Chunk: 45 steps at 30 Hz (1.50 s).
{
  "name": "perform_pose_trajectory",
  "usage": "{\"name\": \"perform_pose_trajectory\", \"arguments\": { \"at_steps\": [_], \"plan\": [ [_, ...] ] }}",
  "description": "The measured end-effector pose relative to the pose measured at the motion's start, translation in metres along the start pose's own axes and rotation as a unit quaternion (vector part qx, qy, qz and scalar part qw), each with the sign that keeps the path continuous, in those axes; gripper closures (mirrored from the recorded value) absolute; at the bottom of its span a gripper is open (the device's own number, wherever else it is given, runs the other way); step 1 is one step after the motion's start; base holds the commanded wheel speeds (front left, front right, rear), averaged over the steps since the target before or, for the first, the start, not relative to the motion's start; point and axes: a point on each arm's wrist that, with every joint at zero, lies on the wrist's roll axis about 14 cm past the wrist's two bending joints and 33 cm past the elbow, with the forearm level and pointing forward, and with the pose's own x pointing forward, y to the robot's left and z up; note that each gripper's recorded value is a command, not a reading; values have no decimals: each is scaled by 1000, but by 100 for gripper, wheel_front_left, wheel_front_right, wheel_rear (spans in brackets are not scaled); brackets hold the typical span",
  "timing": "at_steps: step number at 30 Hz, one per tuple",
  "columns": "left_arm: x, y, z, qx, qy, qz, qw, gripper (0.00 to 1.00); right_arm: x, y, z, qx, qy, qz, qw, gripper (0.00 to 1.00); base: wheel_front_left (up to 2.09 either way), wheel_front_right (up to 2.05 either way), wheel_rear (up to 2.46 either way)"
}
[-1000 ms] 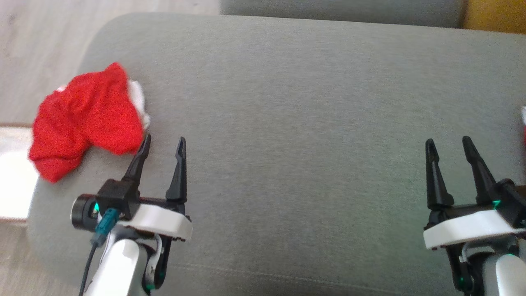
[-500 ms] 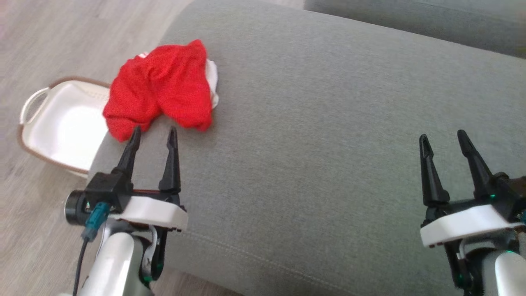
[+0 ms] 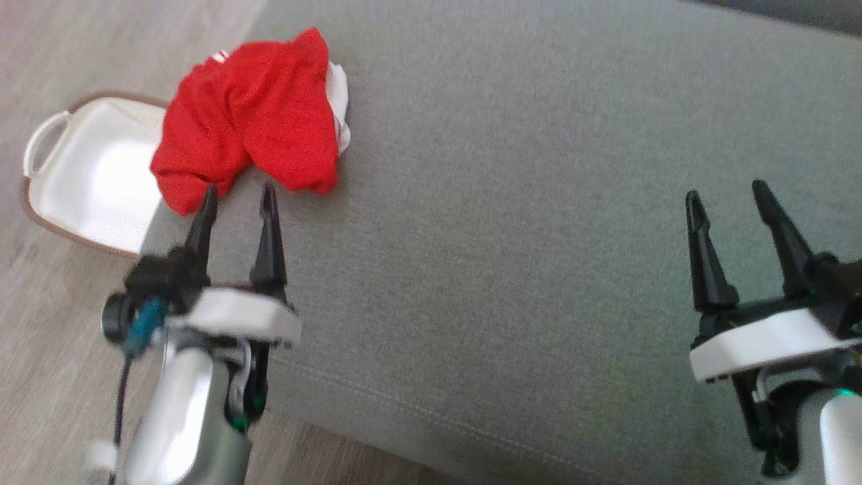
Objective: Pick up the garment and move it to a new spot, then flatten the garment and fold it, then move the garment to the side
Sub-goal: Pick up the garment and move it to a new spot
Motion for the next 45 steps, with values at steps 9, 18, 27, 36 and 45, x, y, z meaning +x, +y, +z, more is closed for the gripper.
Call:
{"name": "perform_pose_trajectory", "arguments": {
  "at_steps": [9, 18, 27, 36, 45],
  "plan": [
    [69, 2, -69, -10, 122, -4, 992, 0, 27, -27, -23, -7, 31, -10, 999, 0, 0, 0, 0],
    [87, 25, -143, 3, 278, 7, 961, 0, 37, -46, -51, -2, 59, -21, 998, 0, 0, 0, 0],
    [113, 28, -118, 19, 231, 2, 973, 100, 33, -54, -41, -5, 46, -36, 998, 0, 0, 0, 0],
    [133, 19, -26, 45, 81, -20, 995, 100, 21, -48, -9, -8, 0, -43, 999, 0, 0, 0, 0],
    [71, -35, 10, 38, 5, -96, 995, 100, -19, -48, 18, 2, -41, -69, 997, 0, 0, 0, 0]
  ]
}}
